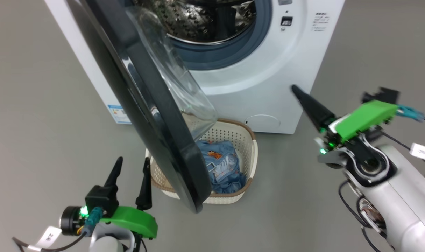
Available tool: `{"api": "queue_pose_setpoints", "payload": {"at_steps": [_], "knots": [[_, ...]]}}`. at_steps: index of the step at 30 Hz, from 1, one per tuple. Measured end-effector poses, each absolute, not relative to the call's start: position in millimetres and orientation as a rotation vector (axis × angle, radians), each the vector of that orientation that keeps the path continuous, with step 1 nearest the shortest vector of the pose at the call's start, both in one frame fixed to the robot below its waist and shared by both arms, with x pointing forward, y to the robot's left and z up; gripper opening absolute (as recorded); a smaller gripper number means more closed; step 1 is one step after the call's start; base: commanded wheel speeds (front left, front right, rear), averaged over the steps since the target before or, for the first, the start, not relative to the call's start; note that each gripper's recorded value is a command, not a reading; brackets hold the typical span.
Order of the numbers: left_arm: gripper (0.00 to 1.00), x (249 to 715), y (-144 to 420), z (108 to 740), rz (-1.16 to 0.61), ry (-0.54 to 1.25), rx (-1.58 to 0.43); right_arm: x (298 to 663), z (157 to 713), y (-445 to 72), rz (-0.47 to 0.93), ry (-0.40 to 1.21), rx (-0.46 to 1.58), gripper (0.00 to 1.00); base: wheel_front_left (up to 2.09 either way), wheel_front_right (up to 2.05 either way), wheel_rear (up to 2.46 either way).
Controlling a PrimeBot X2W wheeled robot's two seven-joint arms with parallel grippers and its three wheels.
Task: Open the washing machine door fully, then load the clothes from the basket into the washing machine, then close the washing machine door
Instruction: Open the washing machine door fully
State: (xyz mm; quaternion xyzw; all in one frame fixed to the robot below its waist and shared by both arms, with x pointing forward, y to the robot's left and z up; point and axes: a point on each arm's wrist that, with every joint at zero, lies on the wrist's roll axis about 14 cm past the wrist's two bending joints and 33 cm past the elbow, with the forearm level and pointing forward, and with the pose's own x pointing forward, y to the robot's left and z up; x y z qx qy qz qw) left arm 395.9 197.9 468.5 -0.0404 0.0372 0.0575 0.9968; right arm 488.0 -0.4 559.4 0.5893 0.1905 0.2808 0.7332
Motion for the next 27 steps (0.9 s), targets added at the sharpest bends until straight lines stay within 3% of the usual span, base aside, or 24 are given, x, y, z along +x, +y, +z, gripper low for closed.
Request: {"api": "queue_pose_setpoints", "payload": {"at_steps": [1, 2, 12, 27], "knots": [[1.0, 396, 198, 469, 0.114, 0.073, -0.08, 488, 557, -10, 0.591, 0.39, 1.268, 0.93, 0.0, 0.0, 0.0], [1.0, 396, 198, 470, 0.11, 0.071, -0.08, 486, 553, -17, 0.572, 0.371, 1.218, 1.0, 0.0, 0.0, 0.0], [1.0, 386, 194, 471, 0.092, 0.064, -0.073, 470, 534, -86, 0.385, 0.145, 0.856, 1.0, 0.0, 0.0, 0.0], [1.0, 379, 177, 472, 0.045, 0.059, -0.078, 440, 510, -205, 0.096, 0.002, 0.339, 1.0, 0.0, 0.0, 0.0]]}}
